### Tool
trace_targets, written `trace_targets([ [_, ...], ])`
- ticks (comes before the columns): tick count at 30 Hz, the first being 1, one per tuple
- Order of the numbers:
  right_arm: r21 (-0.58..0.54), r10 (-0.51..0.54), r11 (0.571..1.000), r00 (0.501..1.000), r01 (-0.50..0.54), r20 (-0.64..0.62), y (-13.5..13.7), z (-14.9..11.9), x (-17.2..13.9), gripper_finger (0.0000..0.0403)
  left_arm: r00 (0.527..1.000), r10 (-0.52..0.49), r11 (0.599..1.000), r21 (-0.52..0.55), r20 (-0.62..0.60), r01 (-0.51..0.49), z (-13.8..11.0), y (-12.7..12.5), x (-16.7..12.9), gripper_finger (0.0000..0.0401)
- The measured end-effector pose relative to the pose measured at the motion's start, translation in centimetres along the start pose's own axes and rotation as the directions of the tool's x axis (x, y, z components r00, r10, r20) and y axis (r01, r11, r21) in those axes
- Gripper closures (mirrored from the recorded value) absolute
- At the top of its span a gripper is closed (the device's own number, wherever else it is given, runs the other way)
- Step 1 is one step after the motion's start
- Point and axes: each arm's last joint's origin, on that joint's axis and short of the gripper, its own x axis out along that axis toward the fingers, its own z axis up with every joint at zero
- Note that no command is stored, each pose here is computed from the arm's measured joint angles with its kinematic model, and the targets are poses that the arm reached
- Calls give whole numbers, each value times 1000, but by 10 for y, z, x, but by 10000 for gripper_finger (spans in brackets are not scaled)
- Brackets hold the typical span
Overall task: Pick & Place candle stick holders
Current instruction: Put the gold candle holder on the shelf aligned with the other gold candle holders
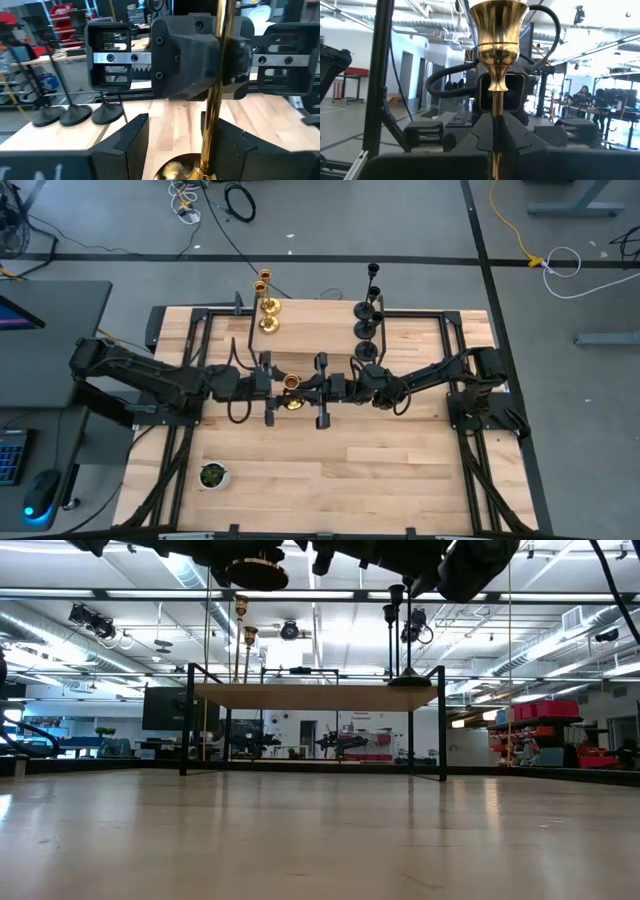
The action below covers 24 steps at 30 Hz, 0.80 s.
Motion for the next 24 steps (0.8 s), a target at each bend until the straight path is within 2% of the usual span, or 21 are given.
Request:
trace_targets([
  [6,0,-1,1000,1000,1,-1,0,0,0,399,1000,10,1000,3,-2,-10,0,0,0,251],
  [16,-8,-7,1000,1000,7,-5,-1,0,0,399,1000,-9,1000,7,-2,9,0,0,0,386],
  [24,-6,-5,1000,1000,5,-10,-1,-1,0,386,1000,4,1000,9,-5,-4,0,0,0,390],
])
